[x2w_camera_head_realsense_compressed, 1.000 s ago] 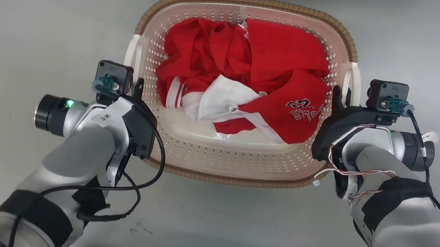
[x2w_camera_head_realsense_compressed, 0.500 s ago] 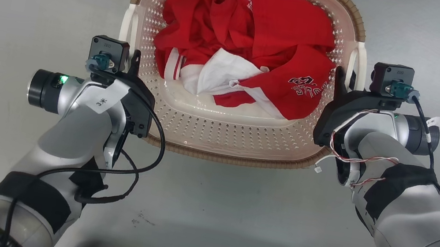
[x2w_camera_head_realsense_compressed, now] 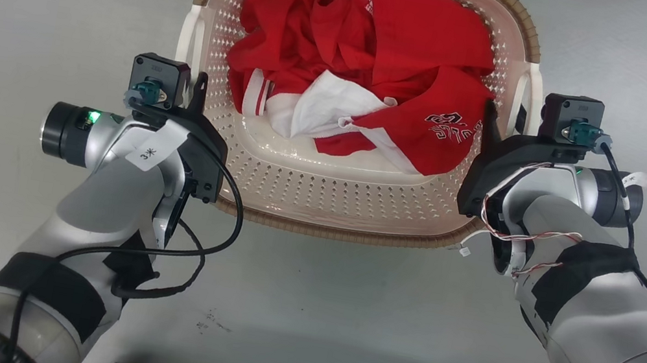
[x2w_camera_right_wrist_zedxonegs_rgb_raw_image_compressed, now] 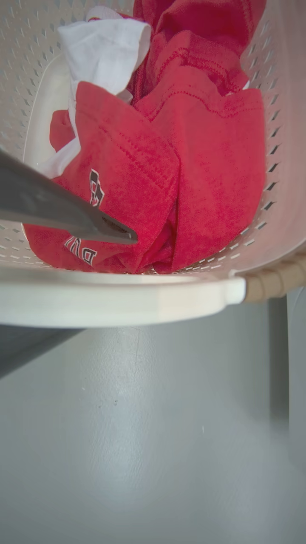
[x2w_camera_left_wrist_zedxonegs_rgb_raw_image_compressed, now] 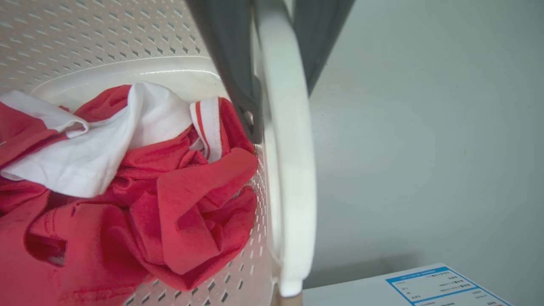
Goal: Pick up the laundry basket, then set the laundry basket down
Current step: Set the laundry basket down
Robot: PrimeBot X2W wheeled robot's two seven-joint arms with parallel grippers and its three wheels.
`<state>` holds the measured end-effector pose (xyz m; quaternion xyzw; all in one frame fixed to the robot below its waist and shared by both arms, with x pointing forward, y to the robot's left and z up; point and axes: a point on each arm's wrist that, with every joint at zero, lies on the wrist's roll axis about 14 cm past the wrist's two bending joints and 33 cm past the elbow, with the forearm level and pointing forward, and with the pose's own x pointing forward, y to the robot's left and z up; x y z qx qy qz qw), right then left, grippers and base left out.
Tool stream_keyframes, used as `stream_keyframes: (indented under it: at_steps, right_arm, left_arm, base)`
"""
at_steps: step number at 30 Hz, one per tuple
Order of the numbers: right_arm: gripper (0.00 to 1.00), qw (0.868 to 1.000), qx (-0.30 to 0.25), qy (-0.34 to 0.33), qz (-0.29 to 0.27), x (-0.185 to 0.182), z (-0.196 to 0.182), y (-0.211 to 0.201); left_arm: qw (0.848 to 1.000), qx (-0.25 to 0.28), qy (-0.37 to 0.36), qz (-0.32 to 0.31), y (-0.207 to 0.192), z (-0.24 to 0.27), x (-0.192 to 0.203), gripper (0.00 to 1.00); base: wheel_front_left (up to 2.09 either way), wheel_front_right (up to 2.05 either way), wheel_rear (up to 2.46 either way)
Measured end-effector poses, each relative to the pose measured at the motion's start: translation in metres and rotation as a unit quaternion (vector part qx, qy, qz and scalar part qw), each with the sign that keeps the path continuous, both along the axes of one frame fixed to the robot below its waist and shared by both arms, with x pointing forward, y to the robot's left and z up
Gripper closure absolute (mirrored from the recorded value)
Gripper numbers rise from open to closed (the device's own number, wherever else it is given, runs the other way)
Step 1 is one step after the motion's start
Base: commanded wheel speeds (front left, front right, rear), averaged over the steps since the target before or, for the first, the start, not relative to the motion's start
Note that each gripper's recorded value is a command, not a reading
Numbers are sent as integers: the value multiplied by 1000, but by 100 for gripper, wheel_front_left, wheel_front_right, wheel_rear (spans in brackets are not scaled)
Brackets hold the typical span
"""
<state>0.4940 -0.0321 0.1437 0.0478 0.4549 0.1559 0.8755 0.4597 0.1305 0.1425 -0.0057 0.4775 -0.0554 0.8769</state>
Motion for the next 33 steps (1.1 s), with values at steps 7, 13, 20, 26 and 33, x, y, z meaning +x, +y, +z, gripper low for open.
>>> stream_keyframes:
  at_steps: [7, 13, 20, 26, 33]
  right_arm:
    - [0, 1000, 9, -9, 7, 2, 8, 10]
    - [0, 1000, 8, -15, 8, 5, 13, 10]
    - [0, 1000, 3, -25, 3, 9, 21, 5]
    - [0, 999, -10, -39, -10, 15, 34, -6]
    - [0, 998, -12, -55, -37, 19, 56, -19]
  left_arm:
    - [1000, -3, -3, 5, -3, 6, 1, 0]
    - [1000, -6, -10, 13, -2, 12, 4, 0]
    - [1000, -5, -20, 21, 0, 20, 8, 0]
    - [999, -8, -39, 23, -2, 34, 16, 0]
    - [997, -16, -70, 19, -6, 58, 28, 0]
  base:
    - [0, 0, 0]
    - [0, 0, 0]
    - [0, 0, 0]
    - [0, 0, 0]
    - [0, 0, 0]
